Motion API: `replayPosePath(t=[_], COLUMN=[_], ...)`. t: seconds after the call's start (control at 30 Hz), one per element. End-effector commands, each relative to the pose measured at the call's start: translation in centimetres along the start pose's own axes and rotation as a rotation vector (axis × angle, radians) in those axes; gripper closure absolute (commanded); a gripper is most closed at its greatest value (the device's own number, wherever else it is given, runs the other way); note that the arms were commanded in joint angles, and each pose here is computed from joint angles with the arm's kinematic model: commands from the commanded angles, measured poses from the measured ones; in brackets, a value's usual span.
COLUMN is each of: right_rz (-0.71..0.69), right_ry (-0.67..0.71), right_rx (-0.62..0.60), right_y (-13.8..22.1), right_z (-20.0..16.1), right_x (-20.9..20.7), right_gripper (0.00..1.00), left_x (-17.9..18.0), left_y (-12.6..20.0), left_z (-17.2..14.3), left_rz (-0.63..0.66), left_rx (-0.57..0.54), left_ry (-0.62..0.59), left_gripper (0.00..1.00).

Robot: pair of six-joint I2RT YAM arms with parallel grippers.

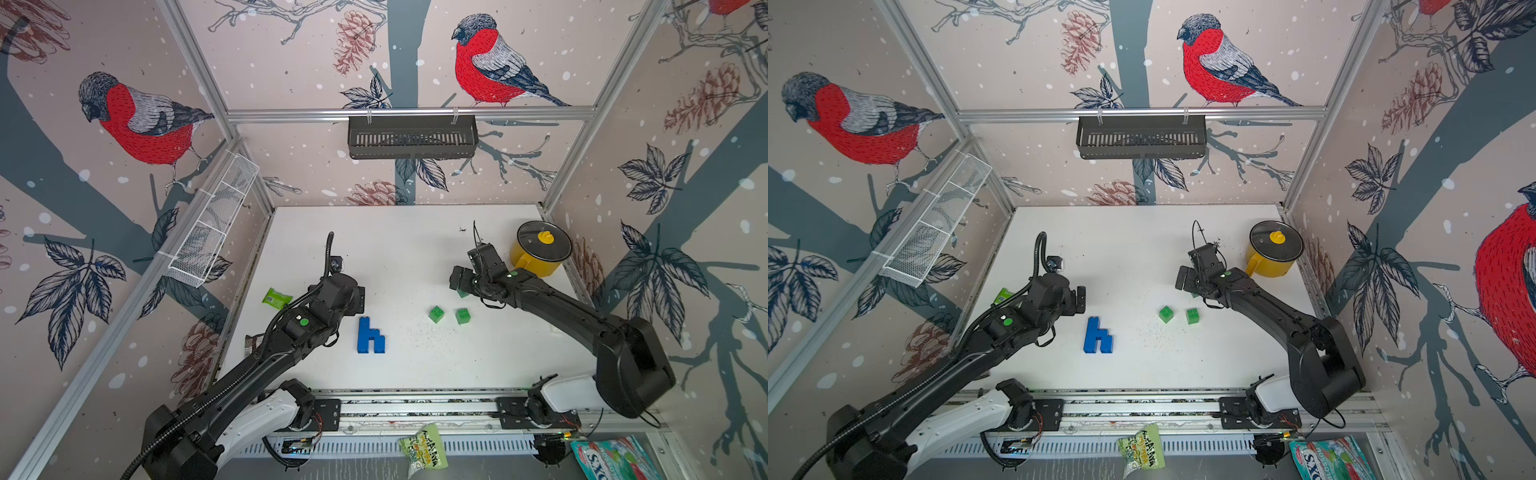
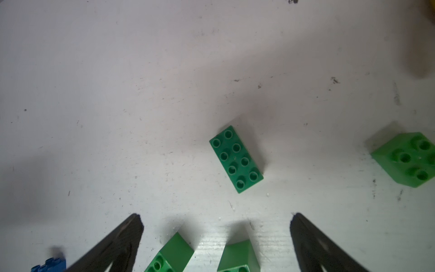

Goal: Assemble the letter h with lego
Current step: Place the lego brick at the center of the board, then adjust the lego brick at the center of the board.

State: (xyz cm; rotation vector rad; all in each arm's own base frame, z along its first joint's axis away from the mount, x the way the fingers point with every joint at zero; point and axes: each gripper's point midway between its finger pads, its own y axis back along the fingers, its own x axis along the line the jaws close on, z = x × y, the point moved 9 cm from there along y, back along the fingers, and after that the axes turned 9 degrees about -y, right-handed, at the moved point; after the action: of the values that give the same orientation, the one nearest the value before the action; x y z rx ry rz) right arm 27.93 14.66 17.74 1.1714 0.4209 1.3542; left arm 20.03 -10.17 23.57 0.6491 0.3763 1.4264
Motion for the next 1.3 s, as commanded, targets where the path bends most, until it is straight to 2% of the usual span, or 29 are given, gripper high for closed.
replayPosePath(t=[0.0, 0.3, 0.63, 1.27], right_rz=[-0.016, -0.038, -0.086, -0.180], right_ry=[-0.067, -0.196, -0.278, -0.360], right_rx=[0.030, 0.078, 0.121, 0.063], right_y=[-1.1, -4.2, -6.5, -7.8], right_z=[-0.2, -0.5, -0.6, 1.4], right_x=[0.0, 0.5, 1.2, 1.0], right_gripper=[0.00, 0.00, 0.00, 0.05], left_x=[0.0, -0.1, -0.1, -0.2], left_y=[0.0, -0.2, -0.3, -0.4], left_z=[0.0, 0.0, 0.1, 0.0], left_rz=[-0.001, 0.001, 0.002, -0.011], left_rx=[0.000, 0.007, 0.006, 0.009], left_ry=[0.004, -0.003, -0.009, -0.022], left_gripper=[0.02, 0.02, 0.02, 0.02])
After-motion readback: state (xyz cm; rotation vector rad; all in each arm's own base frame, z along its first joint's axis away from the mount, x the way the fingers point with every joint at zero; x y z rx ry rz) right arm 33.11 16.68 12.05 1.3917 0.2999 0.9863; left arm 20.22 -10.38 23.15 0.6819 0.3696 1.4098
